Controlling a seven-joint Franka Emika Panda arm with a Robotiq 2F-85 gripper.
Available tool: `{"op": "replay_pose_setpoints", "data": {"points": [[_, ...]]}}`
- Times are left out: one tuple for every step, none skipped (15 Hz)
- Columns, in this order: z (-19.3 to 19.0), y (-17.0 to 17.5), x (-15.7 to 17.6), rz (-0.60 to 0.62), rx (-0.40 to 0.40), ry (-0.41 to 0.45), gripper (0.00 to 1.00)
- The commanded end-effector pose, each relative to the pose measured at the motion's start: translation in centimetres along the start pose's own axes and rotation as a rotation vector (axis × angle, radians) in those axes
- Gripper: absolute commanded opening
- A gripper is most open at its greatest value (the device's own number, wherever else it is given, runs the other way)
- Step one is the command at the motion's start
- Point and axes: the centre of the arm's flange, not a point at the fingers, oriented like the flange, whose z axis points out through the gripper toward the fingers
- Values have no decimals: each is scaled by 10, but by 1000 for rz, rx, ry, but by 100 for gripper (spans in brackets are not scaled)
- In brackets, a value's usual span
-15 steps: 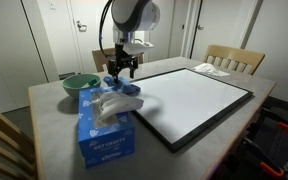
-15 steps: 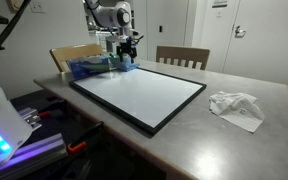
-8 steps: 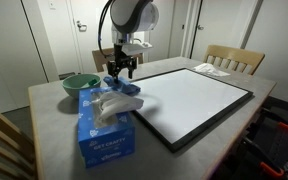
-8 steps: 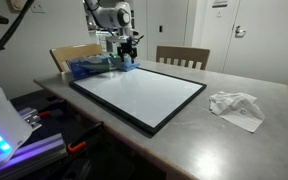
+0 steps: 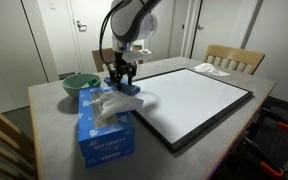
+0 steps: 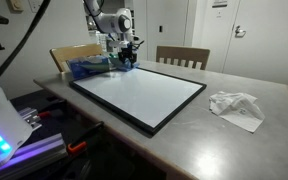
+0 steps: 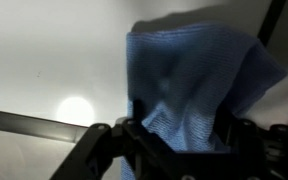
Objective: Use the towel to wipe the whiteboard
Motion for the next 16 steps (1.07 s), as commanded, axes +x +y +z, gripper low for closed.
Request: {"op": "replay_pose_setpoints", "data": {"points": [[2, 1, 9, -3, 16, 18, 39], [0, 1, 10, -4, 17, 20, 31], [-1, 1, 10, -6, 20, 18, 25], [-1, 1, 11, -7, 22, 14, 18], [-2, 1, 11, -8, 24, 12, 12], [-2, 2, 11, -9, 28, 7, 4], [-2, 2, 11, -10, 32, -2, 2], [-2, 1, 11, -13, 38, -10, 1], [-2, 1, 11, -18, 47, -29, 4], [-2, 1, 10, -22, 54, -49, 3], [-2, 1, 9, -22, 63, -65, 4], [-3, 0, 8, -23, 75, -87, 4], [-3, -1, 6, -22, 82, -105, 4], [-3, -1, 5, -22, 89, -118, 4], [-2, -2, 3, -21, 94, -128, 4], [-2, -2, 2, -20, 99, -135, 4]]}}
